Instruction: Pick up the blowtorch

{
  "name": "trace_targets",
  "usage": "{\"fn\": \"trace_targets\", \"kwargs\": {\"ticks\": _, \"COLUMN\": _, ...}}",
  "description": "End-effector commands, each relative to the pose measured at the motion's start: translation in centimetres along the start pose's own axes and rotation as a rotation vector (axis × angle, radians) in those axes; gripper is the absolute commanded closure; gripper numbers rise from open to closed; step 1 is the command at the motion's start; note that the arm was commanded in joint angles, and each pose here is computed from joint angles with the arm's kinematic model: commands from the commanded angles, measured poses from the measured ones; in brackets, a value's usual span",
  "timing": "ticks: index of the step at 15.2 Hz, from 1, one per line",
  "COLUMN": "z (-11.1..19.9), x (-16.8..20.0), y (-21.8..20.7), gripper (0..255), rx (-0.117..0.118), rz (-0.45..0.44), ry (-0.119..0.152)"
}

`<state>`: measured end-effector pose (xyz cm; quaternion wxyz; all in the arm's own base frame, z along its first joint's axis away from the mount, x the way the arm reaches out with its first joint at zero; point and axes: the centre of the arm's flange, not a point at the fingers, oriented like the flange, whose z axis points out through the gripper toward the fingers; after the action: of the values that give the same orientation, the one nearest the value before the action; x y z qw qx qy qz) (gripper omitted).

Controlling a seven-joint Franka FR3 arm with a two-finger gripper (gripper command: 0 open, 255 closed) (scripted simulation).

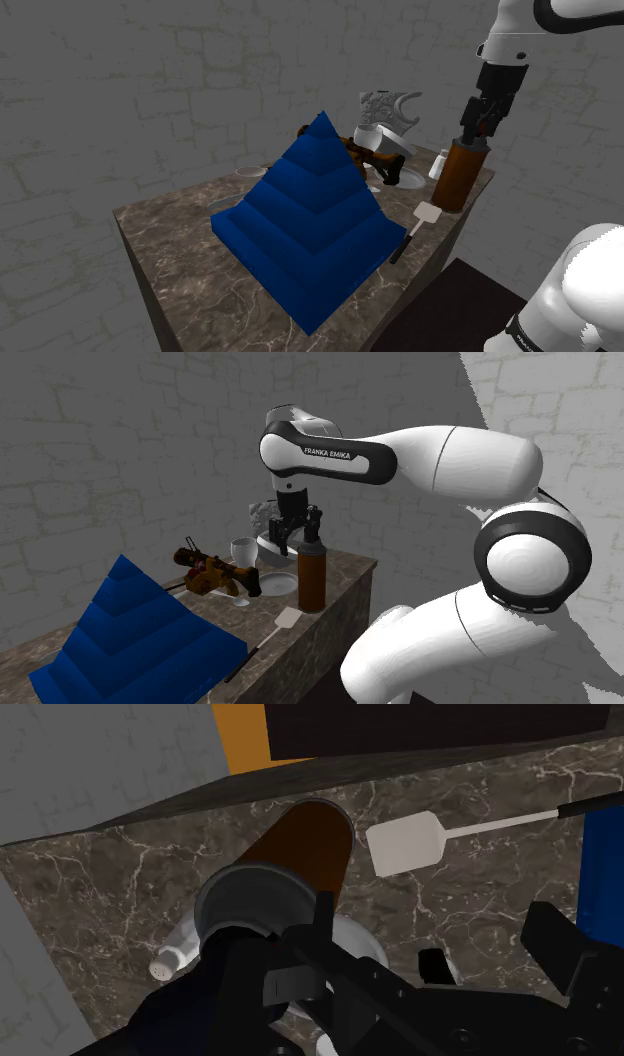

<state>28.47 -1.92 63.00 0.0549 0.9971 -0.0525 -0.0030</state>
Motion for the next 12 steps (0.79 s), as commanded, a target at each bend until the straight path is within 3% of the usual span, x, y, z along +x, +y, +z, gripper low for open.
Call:
{"fn": "trace_targets", "kwargs": {"ticks": 1, "z": 0.0, "x": 0.0, "y": 0.0, "gripper": 0, "rx": 0.000, "rz": 0.000, "ry": 0.000}}
{"fn": "trace_targets", "kwargs": {"ticks": 8, "z": -3.8, "x": 2.3, "y": 7.3, "gripper": 0, "rx": 0.004, "rz": 0.788, "ry": 0.055}}
{"fn": "trace_targets", "kwargs": {"ticks": 12, "z": -2.3, "x": 2.3, "y": 7.4, "gripper": 0, "rx": 0.004, "rz": 0.814, "ry": 0.057}}
